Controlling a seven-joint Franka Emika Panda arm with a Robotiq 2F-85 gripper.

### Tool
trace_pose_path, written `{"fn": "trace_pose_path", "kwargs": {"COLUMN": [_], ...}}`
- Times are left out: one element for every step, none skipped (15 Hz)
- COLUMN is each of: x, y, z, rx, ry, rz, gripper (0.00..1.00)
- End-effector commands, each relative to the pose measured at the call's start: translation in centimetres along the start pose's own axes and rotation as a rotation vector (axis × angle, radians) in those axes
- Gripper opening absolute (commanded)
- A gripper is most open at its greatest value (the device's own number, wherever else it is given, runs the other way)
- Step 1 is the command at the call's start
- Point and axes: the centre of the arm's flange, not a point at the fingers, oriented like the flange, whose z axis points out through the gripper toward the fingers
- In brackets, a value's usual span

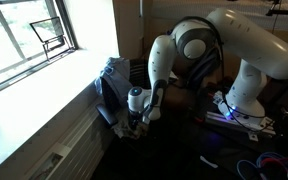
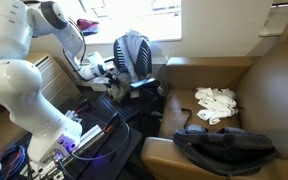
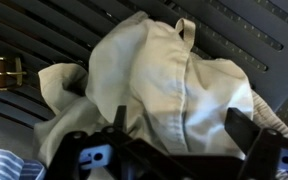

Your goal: Move the pair of shorts from the chair to the couch

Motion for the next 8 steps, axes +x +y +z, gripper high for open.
{"fn": "trace_pose_path", "kwargs": {"x": [-0.1,-0.5,-1.0,-0.4,-0.1,0.4,0.4,0.3], "y": [0.0,-0.1,-0.3,-0.2,-0.3,-0.3,-1.3,-1.3], "z": [0.2,-0.5,-1.2,-0.8,-0.6,0.1,-1.0,-0.7], "rx": [0.001,0.031,0.070,0.100,0.145,0.188,0.107,0.123], "ry": [0.000,0.046,0.125,0.159,0.197,0.203,0.185,0.187], "rz": [-0.007,-0.042,-0.101,-0.128,-0.156,-0.192,-0.139,-0.139], "gripper": [1.00,1.00,1.00,1.00,1.00,1.00,1.00,1.00]}}
